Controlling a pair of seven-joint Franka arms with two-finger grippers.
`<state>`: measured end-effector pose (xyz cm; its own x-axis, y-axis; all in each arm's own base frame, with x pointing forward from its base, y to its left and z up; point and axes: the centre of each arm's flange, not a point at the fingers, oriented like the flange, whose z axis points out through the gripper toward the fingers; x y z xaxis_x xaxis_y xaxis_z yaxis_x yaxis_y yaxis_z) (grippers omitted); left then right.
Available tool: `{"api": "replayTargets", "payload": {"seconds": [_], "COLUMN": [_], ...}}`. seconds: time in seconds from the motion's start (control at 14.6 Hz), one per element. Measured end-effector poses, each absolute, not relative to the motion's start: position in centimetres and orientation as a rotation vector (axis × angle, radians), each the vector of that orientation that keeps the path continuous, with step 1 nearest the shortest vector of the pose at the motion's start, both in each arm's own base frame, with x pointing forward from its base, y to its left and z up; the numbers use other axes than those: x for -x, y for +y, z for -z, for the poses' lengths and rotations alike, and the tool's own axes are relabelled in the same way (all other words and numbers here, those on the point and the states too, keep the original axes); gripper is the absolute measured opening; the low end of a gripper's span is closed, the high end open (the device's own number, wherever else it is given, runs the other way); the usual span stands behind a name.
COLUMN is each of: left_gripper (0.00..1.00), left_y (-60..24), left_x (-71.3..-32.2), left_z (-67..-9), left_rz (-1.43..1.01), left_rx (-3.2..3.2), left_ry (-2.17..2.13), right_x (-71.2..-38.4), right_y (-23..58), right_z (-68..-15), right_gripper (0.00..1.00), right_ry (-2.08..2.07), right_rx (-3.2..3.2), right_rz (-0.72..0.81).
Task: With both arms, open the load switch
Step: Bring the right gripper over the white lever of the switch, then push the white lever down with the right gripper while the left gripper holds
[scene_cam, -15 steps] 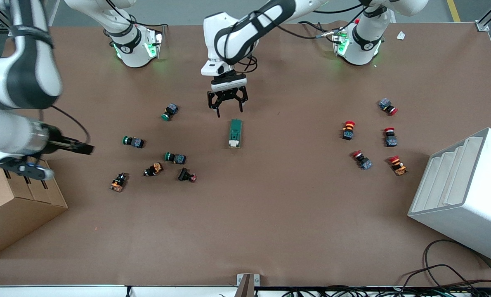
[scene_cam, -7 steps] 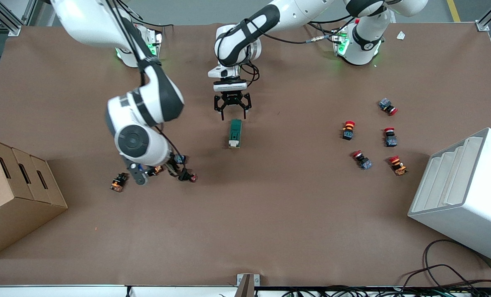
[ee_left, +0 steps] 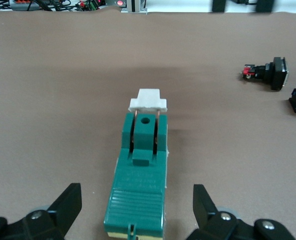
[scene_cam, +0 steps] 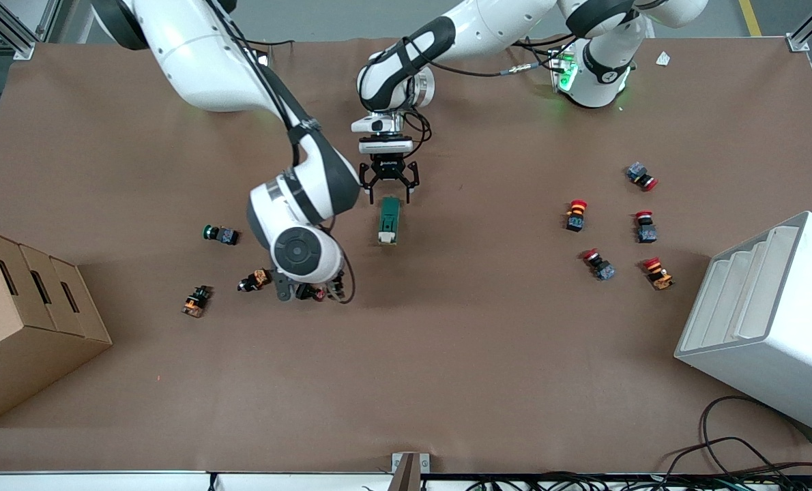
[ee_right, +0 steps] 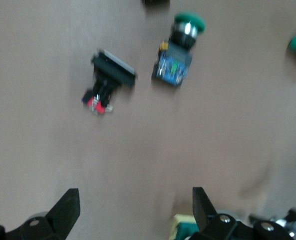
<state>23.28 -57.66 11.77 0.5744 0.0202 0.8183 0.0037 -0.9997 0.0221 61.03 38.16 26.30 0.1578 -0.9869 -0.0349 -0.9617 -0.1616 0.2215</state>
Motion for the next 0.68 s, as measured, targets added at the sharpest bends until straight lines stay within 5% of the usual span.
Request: {"api": "replayTargets", "payload": {"seconds": [0.68], "left_gripper": [0.99], "left_y": [-56.1], "left_x": [-22.6], "left_z": [-6.7], "left_rz": [-1.682], "left_rx": [-2.568], "left_ry": [0.044], "right_x": [-55.7], "right_y": [44.3], "right_z": [-17.5], "right_gripper": [1.00], "right_ry": [-1.939], "right_rx": [-2.126], "right_rz": [0.451]}}
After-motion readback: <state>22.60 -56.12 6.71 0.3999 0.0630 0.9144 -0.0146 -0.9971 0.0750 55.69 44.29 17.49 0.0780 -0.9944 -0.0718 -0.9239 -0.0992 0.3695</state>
